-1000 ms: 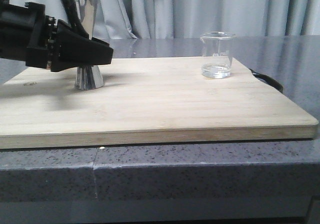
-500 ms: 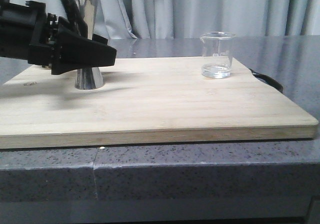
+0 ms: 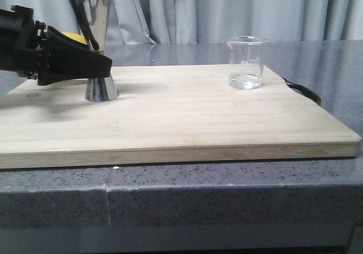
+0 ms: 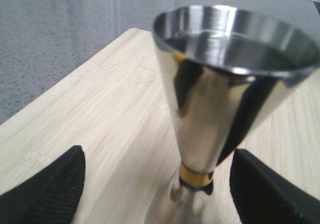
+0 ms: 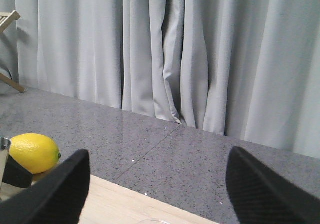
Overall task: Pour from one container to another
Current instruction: 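Open the left gripper and pull it back from the jigger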
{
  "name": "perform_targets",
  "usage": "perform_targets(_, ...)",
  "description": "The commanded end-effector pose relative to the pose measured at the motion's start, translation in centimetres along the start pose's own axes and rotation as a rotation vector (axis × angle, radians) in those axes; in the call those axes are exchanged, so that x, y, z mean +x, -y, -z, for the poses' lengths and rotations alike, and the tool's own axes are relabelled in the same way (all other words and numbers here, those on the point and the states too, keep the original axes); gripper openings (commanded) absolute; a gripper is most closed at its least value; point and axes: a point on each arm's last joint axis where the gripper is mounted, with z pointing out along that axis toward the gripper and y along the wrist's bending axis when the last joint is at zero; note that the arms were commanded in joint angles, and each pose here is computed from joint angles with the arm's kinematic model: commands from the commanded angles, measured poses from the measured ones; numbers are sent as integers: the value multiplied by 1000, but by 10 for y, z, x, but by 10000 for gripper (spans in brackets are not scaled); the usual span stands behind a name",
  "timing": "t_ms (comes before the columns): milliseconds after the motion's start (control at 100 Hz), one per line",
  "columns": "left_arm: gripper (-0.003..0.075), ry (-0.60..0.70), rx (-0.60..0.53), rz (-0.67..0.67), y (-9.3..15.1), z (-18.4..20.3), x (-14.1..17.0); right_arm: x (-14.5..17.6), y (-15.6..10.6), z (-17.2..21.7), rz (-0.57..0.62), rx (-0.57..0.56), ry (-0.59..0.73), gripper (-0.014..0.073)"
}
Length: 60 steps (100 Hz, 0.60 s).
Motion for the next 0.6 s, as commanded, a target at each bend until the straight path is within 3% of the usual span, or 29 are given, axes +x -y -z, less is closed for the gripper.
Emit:
perform_targets(0,549,117,58,-30,7,8,-25,-20,2,1,6,7,131,510)
perform_targets(430,549,88,61,67,5,14,-22,-20,2,1,6,7,131,510)
perform_targets(590,549,63,78,43,9,16,-23,-20,2,1,6,7,131,510)
